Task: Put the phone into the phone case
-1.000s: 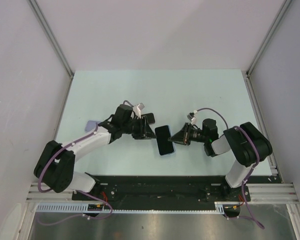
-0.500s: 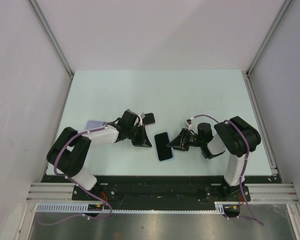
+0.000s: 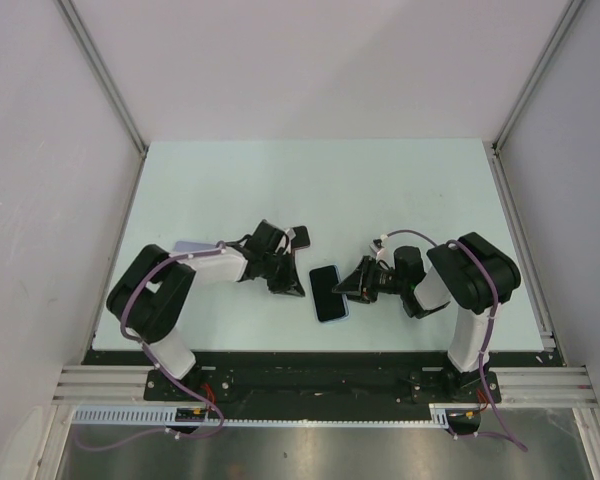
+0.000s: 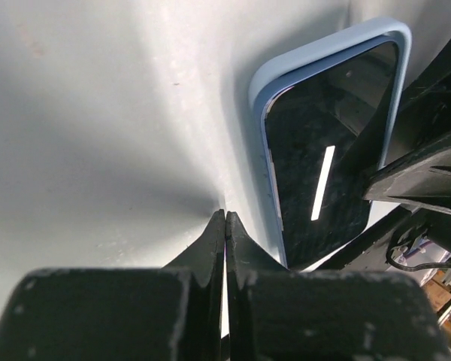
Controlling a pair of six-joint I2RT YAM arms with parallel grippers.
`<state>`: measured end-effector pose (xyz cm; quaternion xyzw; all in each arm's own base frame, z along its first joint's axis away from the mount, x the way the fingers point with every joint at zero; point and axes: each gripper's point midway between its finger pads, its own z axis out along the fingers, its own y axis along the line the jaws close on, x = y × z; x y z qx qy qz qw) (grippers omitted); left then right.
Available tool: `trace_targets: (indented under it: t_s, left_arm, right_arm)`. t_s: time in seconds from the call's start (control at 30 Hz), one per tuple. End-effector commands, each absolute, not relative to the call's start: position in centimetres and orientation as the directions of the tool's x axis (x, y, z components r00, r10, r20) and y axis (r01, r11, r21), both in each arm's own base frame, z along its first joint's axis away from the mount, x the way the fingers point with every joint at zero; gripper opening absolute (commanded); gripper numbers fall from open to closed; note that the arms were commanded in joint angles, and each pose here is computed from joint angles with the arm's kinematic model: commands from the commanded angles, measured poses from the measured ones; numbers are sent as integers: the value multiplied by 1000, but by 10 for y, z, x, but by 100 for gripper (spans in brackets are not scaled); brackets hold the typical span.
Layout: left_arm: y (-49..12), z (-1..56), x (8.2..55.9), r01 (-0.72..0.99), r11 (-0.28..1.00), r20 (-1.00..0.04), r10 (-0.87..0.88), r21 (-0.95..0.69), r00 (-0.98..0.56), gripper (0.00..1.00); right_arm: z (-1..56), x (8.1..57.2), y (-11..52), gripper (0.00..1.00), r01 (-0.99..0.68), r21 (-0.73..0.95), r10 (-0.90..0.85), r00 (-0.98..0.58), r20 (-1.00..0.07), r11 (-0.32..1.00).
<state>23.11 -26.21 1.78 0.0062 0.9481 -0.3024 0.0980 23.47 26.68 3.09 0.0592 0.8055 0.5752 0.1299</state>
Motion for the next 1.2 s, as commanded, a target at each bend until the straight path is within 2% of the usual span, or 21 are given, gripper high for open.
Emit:
trace_targets:
  t_s: [0.0,0.97,1.17]
  left_arm:
    - [-282,27,243,137,803,-245,-11,-580,-969,0]
    - [-323,41,236,193,803,-247,59,-563,-967,0]
    - [-307,44,237,205,851,-269,79,-483,-960,0]
  right_arm:
    - [39,243,271,40,-122,941,244,-948,-206,317]
    - [40,236,286,39,-117,947,237,-952,-192,298]
    - [38,236,285,39,-105,950,240,-954,-180,295]
